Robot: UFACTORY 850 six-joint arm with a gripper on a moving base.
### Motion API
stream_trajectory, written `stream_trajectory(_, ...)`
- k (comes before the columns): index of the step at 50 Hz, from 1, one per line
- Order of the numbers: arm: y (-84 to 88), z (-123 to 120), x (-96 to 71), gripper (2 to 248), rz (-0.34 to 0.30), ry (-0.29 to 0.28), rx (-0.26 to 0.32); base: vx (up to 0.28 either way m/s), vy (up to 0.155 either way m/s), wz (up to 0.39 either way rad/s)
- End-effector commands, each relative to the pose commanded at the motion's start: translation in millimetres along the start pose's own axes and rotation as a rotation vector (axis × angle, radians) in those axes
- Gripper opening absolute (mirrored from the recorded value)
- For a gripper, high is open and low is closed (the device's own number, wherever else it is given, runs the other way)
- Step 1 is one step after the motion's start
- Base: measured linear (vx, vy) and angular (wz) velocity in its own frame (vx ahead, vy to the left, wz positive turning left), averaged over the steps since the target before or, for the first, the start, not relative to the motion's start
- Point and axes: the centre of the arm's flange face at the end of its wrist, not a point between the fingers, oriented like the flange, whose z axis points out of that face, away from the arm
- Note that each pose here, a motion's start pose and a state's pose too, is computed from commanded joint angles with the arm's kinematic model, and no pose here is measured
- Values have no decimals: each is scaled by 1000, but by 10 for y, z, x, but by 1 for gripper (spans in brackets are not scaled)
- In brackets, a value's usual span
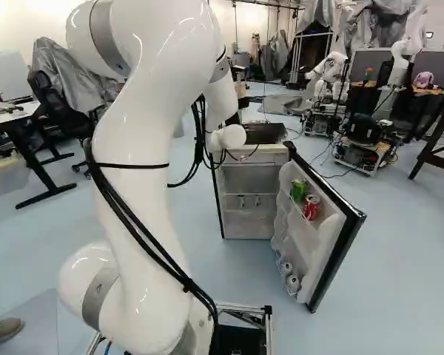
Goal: Grab a drink from the fridge
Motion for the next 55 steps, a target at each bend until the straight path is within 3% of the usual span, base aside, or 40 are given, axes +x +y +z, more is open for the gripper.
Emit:
stream_trajectory(37, -14, 37, -85, 93, 5, -13, 4, 0, 0, 0)
stream_trajectory(38, -14, 37, -85, 119, 5, -13, 4, 0, 0, 0)
stream_trajectory(42, -14, 37, -85, 119, 5, -13, 4, 0, 0, 0)
stream_trajectory(43, -14, 37, -85, 151, 5, -13, 4, 0, 0, 0)
stream_trajectory(47, -14, 37, -85, 151, 5, -13, 4, 0, 0, 0)
stream_trajectory(48, -14, 37, -85, 185, 5, -13, 4, 0, 0, 0)
stream_trajectory(52, -14, 37, -85, 185, 5, -13, 4, 0, 0, 0)
stream_trajectory(53, -14, 37, -85, 220, 5, -13, 4, 0, 0, 0)
stream_trajectory(55, -15, 33, -85, 220, 5, -14, 4, 0, 0, 0)
